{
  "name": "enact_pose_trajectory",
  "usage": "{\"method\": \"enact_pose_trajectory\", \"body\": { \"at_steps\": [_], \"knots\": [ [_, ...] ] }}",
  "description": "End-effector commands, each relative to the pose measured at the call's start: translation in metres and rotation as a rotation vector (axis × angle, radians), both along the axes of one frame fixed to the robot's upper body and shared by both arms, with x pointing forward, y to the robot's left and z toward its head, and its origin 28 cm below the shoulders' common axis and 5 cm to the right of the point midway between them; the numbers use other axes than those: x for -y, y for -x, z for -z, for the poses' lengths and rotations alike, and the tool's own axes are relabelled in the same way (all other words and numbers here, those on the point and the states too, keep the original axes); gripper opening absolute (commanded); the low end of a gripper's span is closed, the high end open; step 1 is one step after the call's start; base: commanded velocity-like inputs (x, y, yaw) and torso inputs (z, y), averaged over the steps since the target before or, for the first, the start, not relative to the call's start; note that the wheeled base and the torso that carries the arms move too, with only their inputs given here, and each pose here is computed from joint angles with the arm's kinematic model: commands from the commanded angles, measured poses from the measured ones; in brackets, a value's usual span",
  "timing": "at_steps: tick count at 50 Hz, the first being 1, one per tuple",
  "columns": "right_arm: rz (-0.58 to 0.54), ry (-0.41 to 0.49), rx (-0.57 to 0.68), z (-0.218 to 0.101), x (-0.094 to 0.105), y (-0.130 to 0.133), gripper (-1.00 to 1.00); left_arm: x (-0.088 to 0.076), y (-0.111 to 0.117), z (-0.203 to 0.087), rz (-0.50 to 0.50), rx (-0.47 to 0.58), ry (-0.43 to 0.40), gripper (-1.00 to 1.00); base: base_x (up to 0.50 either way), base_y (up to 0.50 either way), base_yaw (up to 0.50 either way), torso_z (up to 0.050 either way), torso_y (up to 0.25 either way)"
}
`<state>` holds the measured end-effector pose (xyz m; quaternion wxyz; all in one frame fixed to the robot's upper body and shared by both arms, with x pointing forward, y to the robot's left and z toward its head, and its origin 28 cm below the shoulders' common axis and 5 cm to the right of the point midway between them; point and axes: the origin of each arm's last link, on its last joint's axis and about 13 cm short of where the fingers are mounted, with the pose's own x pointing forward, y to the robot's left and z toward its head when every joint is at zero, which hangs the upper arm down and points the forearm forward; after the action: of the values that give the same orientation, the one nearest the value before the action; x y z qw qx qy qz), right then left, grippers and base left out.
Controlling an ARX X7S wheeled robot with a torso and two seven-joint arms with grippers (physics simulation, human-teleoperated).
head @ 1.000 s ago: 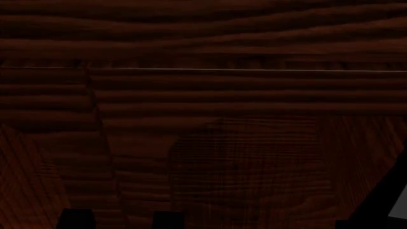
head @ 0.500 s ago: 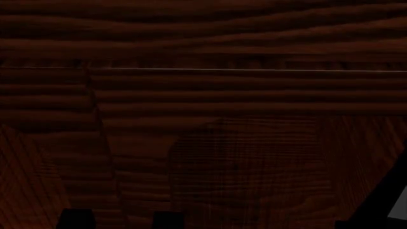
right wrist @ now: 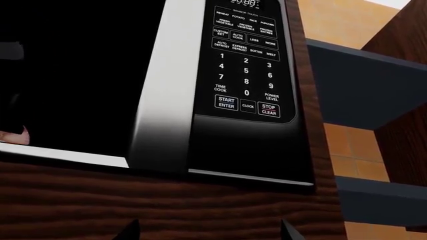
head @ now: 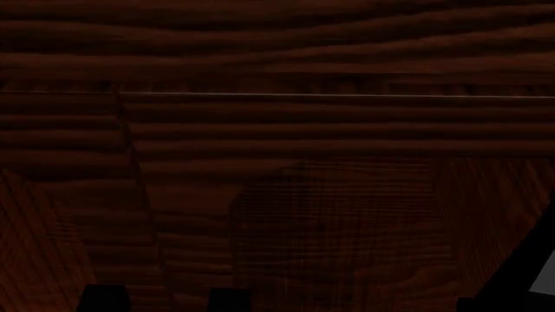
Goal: Pick the onion from the counter and place it in the microwave.
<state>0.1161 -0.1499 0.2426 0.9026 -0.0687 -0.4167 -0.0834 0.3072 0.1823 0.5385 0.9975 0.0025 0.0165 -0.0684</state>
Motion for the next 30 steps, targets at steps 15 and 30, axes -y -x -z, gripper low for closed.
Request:
{"method": "enact_pose_trajectory", "body": {
  "at_steps": [15, 30],
  "knots": [
    [0.007, 0.000, -0.002, 0.000, 0.000, 0.000, 1.00, -0.003, -0.020, 0.023, -0.014, -0.062, -0.011, -1.00, 0.00, 0.00, 0.00, 0.000, 0.000],
    [0.007, -0.002, -0.001, 0.002, 0.000, 0.001, 1.00, -0.001, -0.019, 0.023, 0.007, -0.053, -0.013, 1.00, 0.00, 0.00, 0.00, 0.000, 0.000]
  ]
}}
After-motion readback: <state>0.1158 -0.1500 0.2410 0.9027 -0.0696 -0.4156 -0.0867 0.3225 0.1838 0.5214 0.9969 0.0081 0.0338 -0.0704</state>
